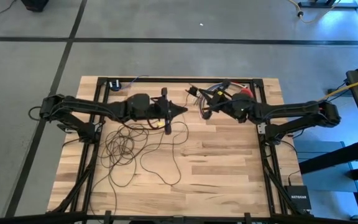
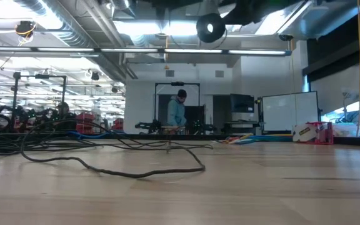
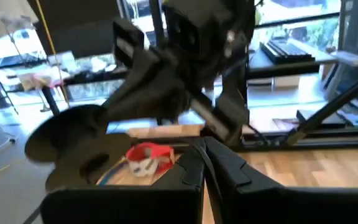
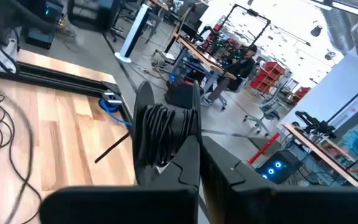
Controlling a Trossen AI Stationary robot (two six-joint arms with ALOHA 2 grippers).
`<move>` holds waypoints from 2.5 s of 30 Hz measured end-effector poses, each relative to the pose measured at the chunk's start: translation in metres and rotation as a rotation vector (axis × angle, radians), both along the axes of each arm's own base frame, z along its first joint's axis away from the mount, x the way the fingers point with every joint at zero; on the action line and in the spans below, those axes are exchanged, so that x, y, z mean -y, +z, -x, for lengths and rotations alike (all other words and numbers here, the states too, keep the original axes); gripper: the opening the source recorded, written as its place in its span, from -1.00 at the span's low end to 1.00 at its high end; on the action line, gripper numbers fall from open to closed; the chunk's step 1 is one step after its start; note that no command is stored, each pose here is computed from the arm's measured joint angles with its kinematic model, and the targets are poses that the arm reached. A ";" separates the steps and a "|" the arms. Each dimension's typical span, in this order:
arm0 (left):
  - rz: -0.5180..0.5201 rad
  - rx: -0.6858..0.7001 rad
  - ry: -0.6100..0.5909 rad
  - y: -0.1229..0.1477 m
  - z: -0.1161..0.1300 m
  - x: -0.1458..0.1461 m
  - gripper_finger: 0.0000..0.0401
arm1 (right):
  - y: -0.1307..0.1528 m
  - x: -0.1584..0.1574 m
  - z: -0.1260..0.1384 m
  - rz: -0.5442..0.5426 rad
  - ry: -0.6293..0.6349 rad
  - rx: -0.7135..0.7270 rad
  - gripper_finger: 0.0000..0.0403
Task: Coiling cords
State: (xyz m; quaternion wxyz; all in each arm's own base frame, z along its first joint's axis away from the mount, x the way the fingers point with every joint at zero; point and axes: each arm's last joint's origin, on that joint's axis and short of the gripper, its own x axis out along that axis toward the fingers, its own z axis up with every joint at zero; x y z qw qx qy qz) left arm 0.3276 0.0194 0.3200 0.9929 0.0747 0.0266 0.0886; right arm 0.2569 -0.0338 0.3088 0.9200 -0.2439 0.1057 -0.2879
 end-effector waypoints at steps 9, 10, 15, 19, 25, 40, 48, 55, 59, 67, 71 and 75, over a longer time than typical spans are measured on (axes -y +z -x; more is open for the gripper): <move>-0.047 -0.031 -0.078 -0.019 -0.017 0.025 -1.00 | 0.004 0.001 -0.007 0.011 -0.029 0.097 -0.97; -0.047 -0.046 -0.078 -0.024 -0.019 0.026 -1.00 | 0.004 0.001 -0.007 0.011 -0.035 0.097 -0.97; -0.039 -0.156 -0.084 -0.049 -0.030 0.028 -1.00 | 0.004 0.002 -0.007 0.011 -0.047 0.104 -0.97; -0.052 -0.283 -0.098 -0.082 -0.042 0.032 -1.00 | 0.004 0.002 -0.007 0.011 -0.047 0.105 -0.97; -0.071 -0.427 0.079 -0.116 -0.048 0.014 -0.92 | 0.004 0.002 -0.007 -0.030 -0.045 0.133 -0.97; 0.016 -0.364 0.141 -0.036 -0.007 0.004 -0.16 | -0.009 -0.001 -0.010 -0.050 0.047 0.008 -0.97; 0.012 -0.336 0.139 -0.038 -0.013 0.004 -0.14 | 0.002 -0.001 -0.010 -0.116 0.074 0.173 -0.97; 0.017 -0.283 0.141 -0.034 -0.014 0.004 -0.14 | 0.002 -0.002 -0.012 -0.107 0.121 0.167 -0.97; 0.011 -0.213 0.139 -0.033 -0.015 0.004 -0.14 | 0.003 -0.002 -0.013 -0.122 0.122 0.193 -0.97; -0.071 -0.153 0.121 -0.032 -0.020 -0.008 -0.14 | 0.005 -0.002 -0.012 -0.102 0.123 0.210 -0.97; -0.117 -0.168 0.069 -0.043 -0.031 -0.017 -0.14 | 0.008 -0.002 -0.012 -0.095 0.124 0.235 -0.97; -0.158 -0.162 0.109 -0.039 -0.035 -0.025 -0.14 | 0.008 -0.002 -0.012 -0.067 0.105 0.221 -0.97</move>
